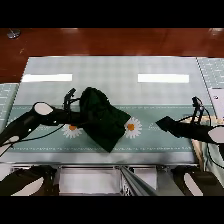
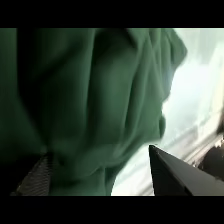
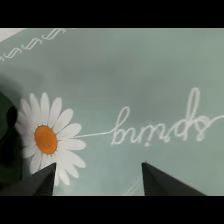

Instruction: Fold the shirts.

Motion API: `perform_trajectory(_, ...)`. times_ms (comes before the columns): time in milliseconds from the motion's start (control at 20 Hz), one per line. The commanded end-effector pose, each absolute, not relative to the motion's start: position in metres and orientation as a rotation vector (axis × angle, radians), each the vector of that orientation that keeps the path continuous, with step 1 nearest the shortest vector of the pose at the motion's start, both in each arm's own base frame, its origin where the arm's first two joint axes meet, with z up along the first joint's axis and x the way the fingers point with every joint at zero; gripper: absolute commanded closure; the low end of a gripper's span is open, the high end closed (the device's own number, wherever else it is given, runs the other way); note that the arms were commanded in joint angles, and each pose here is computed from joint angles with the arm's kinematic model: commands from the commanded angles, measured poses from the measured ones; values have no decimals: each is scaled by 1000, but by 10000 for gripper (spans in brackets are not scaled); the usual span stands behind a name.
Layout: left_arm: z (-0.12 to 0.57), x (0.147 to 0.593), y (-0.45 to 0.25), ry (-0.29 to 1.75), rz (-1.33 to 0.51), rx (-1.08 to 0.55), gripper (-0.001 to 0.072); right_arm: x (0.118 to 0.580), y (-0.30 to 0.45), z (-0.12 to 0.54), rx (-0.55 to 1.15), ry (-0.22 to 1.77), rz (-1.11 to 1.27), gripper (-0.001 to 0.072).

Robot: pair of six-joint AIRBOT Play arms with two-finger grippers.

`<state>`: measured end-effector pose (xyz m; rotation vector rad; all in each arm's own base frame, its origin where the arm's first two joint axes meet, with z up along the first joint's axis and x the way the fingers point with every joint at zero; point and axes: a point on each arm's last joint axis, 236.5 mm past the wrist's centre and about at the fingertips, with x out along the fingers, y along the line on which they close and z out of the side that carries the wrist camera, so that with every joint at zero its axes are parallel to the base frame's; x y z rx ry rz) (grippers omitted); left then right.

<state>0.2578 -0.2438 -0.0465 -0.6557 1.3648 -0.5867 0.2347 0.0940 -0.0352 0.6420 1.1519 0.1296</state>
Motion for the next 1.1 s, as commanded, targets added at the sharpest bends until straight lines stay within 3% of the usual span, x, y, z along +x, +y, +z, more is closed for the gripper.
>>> perform_trajectory(0, -55, 284, -263, 1394, -601, -646, 21, 228, 122, -38, 669, 1185, 188, 92)
perform_trajectory(50, -55, 287, -267, 1413, -618, -644, 197, 224, 136, -41, 675, 1213, 222, 92)
perform_trajectory(100, -53, 291, -270, 1426, -645, -635, 580, 219, 155, -44, 693, 1247, 264, 92)
perform_trajectory(150, -45, 297, -272, 1415, -688, -615, 675, 215, 175, -47, 716, 1277, 302, 92)
perform_trajectory(450, 13, 321, -261, 1353, -820, -606, 675, 212, 259, -78, 698, 1391, 394, 92)
perform_trajectory(800, 16, 320, -261, 1353, -834, -600, 675, 235, 320, -97, 640, 1459, 436, 93)
perform_trajectory(850, 16, 320, -260, 1353, -833, -600, 675, 243, 325, -98, 644, 1451, 434, 122)
perform_trajectory(900, 16, 320, -260, 1353, -834, -600, 675, 248, 330, -98, 659, 1453, 433, 269)
perform_trajectory(950, 16, 320, -260, 1351, -834, -601, 675, 252, 334, -95, 655, 1446, 446, 524)
perform_trajectory(1000, 21, 322, -260, 1338, -837, -612, 675, 255, 339, -87, 630, 1433, 491, 692)
perform_trajectory(1050, 37, 327, -261, 1290, -867, -627, 675, 258, 343, -71, 610, 1422, 549, 691)
